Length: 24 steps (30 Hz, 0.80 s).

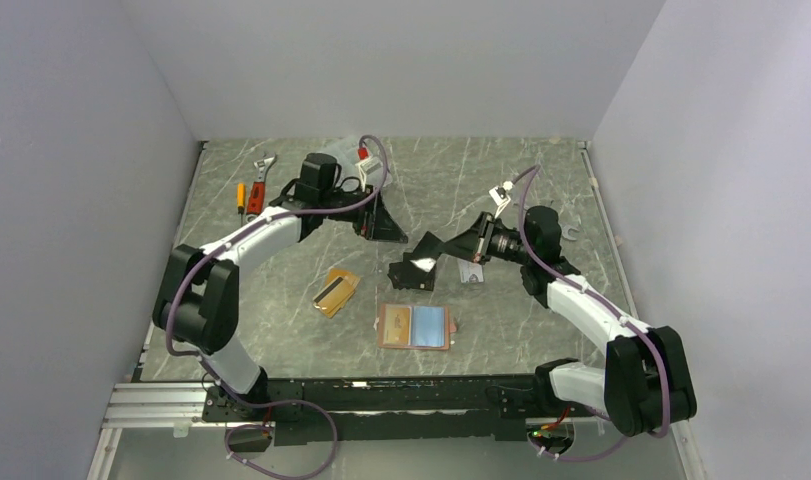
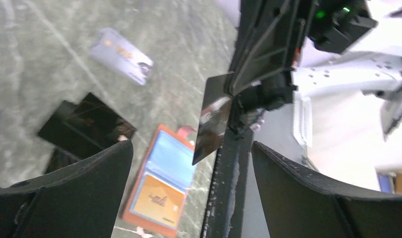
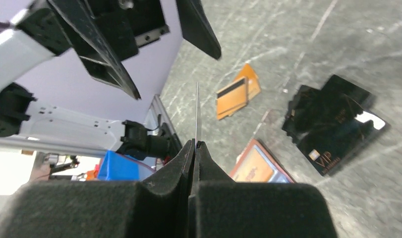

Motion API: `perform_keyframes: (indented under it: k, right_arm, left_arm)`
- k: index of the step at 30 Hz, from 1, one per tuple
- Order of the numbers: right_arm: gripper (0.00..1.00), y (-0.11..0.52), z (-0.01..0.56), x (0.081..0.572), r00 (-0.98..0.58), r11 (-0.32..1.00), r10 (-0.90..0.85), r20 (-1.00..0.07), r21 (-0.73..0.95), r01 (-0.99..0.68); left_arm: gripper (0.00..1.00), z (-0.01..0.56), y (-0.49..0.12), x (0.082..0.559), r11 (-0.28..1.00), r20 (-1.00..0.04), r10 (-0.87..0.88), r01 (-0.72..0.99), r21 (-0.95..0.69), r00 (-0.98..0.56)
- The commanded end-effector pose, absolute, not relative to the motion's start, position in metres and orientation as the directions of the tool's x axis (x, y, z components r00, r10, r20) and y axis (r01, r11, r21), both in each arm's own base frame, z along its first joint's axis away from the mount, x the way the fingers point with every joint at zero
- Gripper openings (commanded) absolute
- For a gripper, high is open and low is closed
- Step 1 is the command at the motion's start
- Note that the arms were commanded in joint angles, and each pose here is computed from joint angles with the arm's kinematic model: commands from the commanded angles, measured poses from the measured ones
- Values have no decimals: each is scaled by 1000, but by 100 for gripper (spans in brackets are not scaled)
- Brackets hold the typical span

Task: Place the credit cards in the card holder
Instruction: Place the credit card at the center of the board.

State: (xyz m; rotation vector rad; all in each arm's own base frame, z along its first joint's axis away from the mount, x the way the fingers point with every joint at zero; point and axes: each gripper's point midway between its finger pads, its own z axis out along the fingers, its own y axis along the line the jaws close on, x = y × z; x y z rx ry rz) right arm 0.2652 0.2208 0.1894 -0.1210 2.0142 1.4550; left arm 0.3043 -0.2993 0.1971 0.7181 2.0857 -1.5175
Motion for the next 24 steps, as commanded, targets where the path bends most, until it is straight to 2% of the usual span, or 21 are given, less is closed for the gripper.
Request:
perform_keyframes:
  k: [1, 3, 13, 18, 20, 21, 24]
  right_arm:
    - [0, 234, 248, 260, -731, 230, 268, -628, 778, -585]
    - [0, 239, 255, 259, -731, 202, 264, -629, 778, -595]
    - [0, 258, 261, 265, -739, 186, 233, -633, 775, -605]
    - [0, 261, 259, 269, -736, 204, 222, -640, 768, -607]
    - [0, 261, 259, 272, -732, 211, 221, -644, 765, -609]
    - [0, 261, 260, 272, -732, 212, 220, -645, 764, -610]
    - [0, 262, 263, 276, -729, 212, 227, -645, 764, -610]
  left_arm:
    - [90, 227, -306, 272, 31, -672, 138, 682, -731, -727]
    - [81, 233, -306, 265, -3, -674, 130, 680, -733, -727]
    - [55, 248, -307, 254, -62, -691, 140, 690, -721, -709]
    - [27, 248, -309, 251, -77, -691, 150, 688, -721, -707]
    - [7, 249, -310, 251, -81, -694, 154, 691, -718, -703]
    - [0, 248, -310, 251, -78, -693, 155, 691, -719, -704]
    - [0, 249, -310, 252, -75, -695, 155, 693, -717, -702]
